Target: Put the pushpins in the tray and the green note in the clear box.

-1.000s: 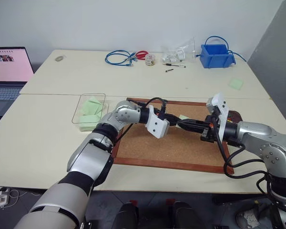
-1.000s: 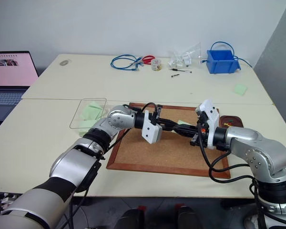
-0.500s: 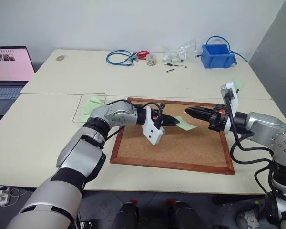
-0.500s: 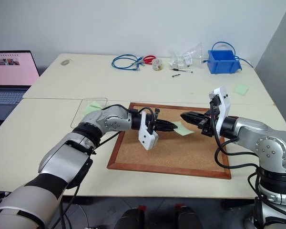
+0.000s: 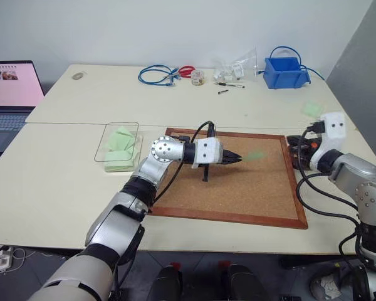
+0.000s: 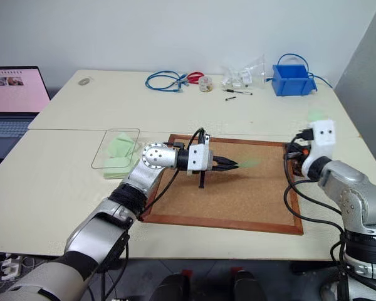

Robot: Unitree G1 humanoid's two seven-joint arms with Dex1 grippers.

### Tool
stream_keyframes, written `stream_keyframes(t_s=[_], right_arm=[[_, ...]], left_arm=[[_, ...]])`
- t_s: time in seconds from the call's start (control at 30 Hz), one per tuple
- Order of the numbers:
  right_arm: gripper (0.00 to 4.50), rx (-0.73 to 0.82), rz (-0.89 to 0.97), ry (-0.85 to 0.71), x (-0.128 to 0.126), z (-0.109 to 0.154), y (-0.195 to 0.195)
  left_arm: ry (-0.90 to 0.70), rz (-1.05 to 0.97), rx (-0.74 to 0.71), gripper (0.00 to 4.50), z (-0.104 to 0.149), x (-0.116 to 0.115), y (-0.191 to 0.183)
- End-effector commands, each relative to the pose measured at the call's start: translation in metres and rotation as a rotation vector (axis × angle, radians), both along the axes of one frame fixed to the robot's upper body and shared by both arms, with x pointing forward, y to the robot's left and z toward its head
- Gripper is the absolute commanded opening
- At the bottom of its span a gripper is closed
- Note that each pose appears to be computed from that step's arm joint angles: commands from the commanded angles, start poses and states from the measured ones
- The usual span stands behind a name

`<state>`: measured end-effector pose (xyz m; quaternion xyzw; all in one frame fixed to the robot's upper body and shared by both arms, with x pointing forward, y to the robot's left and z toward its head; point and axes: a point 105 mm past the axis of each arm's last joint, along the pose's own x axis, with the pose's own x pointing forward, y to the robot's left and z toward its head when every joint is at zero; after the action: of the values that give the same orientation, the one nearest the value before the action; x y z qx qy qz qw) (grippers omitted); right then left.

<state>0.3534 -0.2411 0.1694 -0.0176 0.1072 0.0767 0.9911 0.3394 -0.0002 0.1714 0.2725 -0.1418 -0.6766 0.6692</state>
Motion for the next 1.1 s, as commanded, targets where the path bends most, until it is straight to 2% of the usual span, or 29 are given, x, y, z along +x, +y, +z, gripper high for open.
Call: stream_keyframes(t_s=[0.03,0.2,0.5,0.7,0.9,1.1], right_arm=[[0.0,-0.052,-0.118,-0.062,0.005,0.01,-0.027],[0.0,-0.012,-0.128,-0.017,0.014,-0.003,-0.036],[0.0,0.02,-0.184,0.003,0.032,-0.02,-0.049],[1.27,0.019,-0.198,0.006,0.034,-0.024,-0.051],[2.86,0.021,-0.197,0.001,0.033,-0.023,-0.05],[4.17,0.012,-0.204,-0.004,0.031,-0.021,-0.052]], left_arm=[[0.129,-0.024,-0.037,0.08,0.017,-0.014,-0.006],[0.232,0.014,-0.037,0.08,0.017,-0.021,-0.011],[0.242,0.056,-0.031,0.08,0.015,-0.024,-0.013],[0.22,0.067,-0.017,0.0,0.014,-0.023,-0.009],[0.222,0.069,-0.019,0.0,0.014,-0.024,-0.01],[0.218,0.066,-0.02,0.0,0.015,-0.023,-0.012]])
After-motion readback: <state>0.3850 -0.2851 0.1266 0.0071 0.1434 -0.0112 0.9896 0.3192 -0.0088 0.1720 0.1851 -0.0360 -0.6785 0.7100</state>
